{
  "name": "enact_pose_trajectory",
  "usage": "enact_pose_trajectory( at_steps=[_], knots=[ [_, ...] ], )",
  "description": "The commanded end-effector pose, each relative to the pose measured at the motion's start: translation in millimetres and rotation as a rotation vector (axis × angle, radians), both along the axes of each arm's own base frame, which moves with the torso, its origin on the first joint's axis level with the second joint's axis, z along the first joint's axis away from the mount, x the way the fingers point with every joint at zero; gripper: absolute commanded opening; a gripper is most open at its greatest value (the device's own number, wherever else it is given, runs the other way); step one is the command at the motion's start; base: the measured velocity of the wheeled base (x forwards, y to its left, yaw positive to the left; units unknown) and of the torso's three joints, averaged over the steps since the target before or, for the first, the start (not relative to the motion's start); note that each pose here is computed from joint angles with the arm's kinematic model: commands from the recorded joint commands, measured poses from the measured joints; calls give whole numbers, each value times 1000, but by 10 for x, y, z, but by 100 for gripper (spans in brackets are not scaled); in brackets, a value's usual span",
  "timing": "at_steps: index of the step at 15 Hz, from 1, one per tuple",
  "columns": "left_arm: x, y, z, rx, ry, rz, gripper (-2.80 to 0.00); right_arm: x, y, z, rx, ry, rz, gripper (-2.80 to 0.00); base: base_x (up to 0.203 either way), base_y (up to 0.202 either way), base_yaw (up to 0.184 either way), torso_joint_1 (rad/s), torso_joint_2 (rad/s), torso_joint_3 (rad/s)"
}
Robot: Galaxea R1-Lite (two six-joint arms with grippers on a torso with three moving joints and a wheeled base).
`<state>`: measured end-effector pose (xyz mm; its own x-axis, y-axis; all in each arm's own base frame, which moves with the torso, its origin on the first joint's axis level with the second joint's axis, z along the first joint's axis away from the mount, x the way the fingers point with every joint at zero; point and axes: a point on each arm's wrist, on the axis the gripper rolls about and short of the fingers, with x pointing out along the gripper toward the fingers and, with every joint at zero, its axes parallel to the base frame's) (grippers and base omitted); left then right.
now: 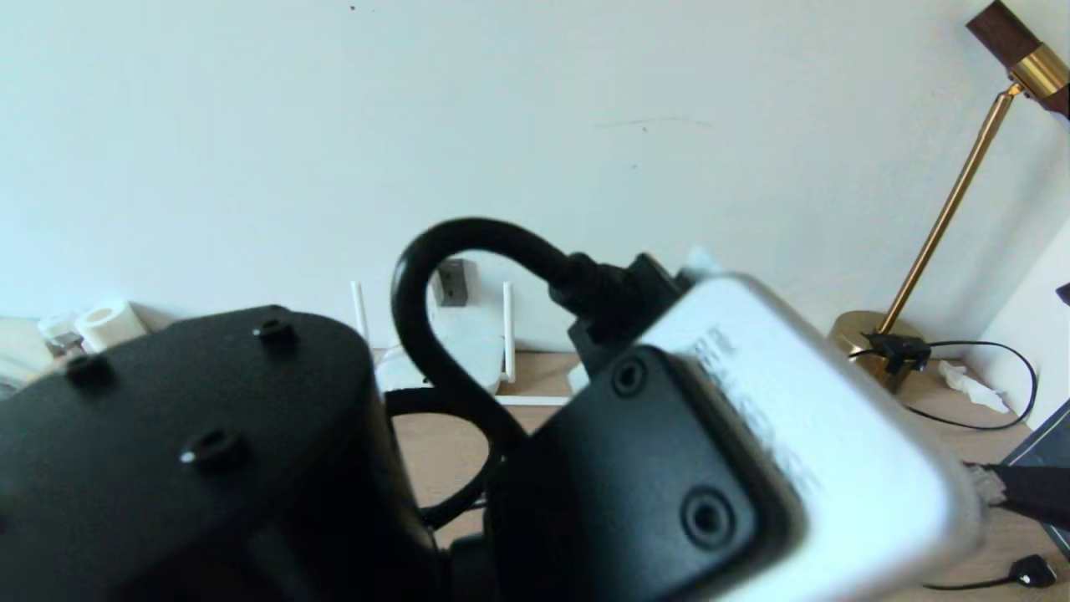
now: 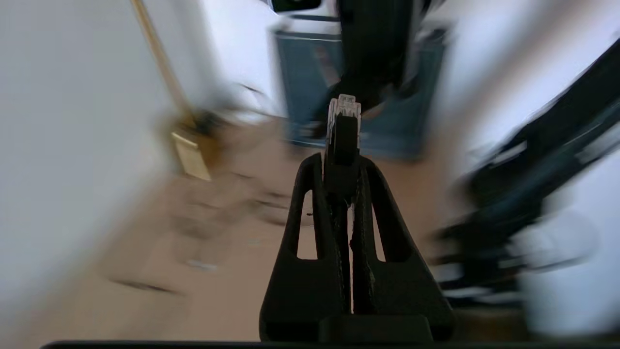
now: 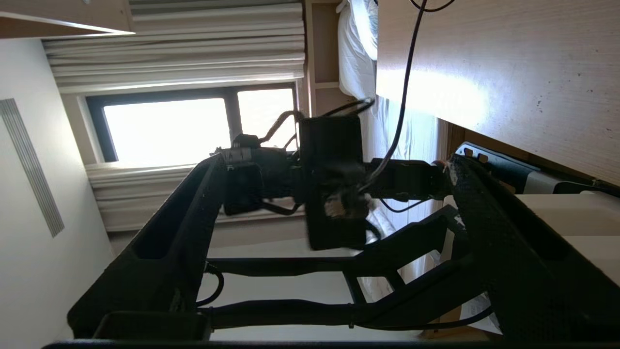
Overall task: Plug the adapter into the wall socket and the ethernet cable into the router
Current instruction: Plug cable into router interface
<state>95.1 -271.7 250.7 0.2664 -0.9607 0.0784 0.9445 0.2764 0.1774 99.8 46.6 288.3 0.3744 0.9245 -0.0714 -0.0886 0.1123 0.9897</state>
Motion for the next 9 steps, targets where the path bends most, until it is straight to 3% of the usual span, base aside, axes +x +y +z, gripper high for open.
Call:
enact_pose_trajectory(
  at_steps=[1, 3, 4, 6, 7, 9],
  knots=[
    [-72, 93, 98, -35, 286, -31, -280, -24, -5, 4, 5, -1, 6, 0, 0, 0, 0, 0, 0, 0],
    [-68, 104, 51, -10, 353, 19, -280, -19, -4, -5, -1, -9, 7, 0, 0, 0, 0, 0, 0, 0],
    [-50, 94, 12, 1, 371, 75, -280, -22, -5, -8, -4, -14, 4, 0, 0, 0, 0, 0, 0, 0],
    [70, 134, -50, -15, 488, 217, -280, -68, -22, -20, -17, -54, -20, 0, 0, 0, 0, 0, 0, 0],
    [197, 206, -78, -40, 546, 298, -280, -122, -42, -73, -47, -110, -46, 0, 0, 0, 0, 0, 0, 0],
    [544, 434, -145, -80, 600, 466, -280, -226, -94, -248, -172, -276, -157, 0, 0, 0, 0, 0, 0, 0]
  ],
)
